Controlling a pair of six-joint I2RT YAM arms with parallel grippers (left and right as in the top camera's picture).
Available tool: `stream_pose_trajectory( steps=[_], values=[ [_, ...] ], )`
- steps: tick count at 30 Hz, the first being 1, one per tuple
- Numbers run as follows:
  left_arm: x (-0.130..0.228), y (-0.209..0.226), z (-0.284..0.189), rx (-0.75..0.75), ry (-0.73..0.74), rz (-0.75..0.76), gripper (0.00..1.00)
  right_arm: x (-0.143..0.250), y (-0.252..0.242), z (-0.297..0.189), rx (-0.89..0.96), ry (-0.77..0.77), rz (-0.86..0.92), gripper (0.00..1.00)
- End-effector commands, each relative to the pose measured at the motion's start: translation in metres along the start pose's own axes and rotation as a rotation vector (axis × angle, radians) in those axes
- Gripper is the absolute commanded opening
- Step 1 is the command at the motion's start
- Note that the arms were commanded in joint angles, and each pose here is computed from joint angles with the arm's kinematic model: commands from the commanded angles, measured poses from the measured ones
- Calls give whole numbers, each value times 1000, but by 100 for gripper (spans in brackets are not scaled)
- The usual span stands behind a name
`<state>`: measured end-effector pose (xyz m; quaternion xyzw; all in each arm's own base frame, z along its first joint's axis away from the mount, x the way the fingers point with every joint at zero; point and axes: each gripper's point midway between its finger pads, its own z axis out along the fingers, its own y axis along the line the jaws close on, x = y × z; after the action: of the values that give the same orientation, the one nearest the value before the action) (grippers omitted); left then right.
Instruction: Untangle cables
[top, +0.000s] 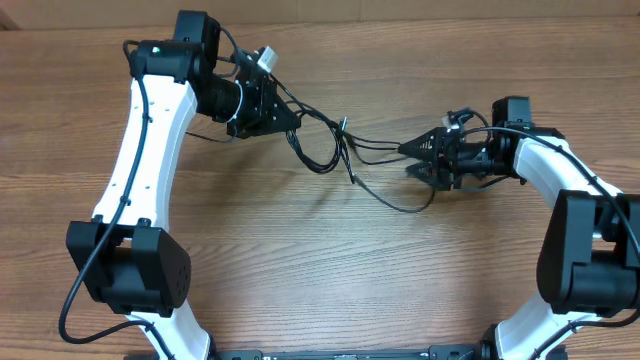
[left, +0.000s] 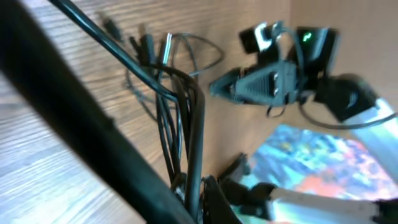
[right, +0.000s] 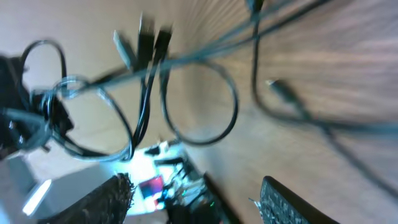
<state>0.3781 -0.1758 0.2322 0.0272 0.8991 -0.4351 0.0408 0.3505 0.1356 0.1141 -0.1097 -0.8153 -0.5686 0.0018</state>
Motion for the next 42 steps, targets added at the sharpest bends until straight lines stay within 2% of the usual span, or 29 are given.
stream_pose_trajectory(
  steps=[1, 4, 10, 15, 19, 22, 26, 35, 42],
  values=[
    [-3, -17, -5, 83, -5, -138, 4, 17, 26, 16, -90, 86, -67, 66],
    [-2, -21, -5, 103, 3, -178, 4, 23, 30, 29, -83, 120, -18, 66],
    [2, -45, -10, 244, 41, -177, 4, 25, 42, 51, -72, 159, 143, 65],
    [2, -46, -9, 246, 43, -172, 4, 24, 49, 65, -50, 168, 258, 64],
    [3, -49, -10, 264, 47, -171, 4, 17, 39, 72, 23, 112, 340, 64],
    [3, -48, -10, 264, 46, -170, 4, 19, 44, 78, 16, 123, 339, 60],
    [1, -49, -10, 265, 39, -158, 4, 27, 53, 91, 2, 157, 288, 59],
    [1, -49, -10, 262, 39, -146, 4, 12, 70, 87, -60, 134, 262, 59],
    [-6, -56, -4, 273, 15, -68, 4, 33, 73, 108, -41, 192, 217, 56]
  ],
)
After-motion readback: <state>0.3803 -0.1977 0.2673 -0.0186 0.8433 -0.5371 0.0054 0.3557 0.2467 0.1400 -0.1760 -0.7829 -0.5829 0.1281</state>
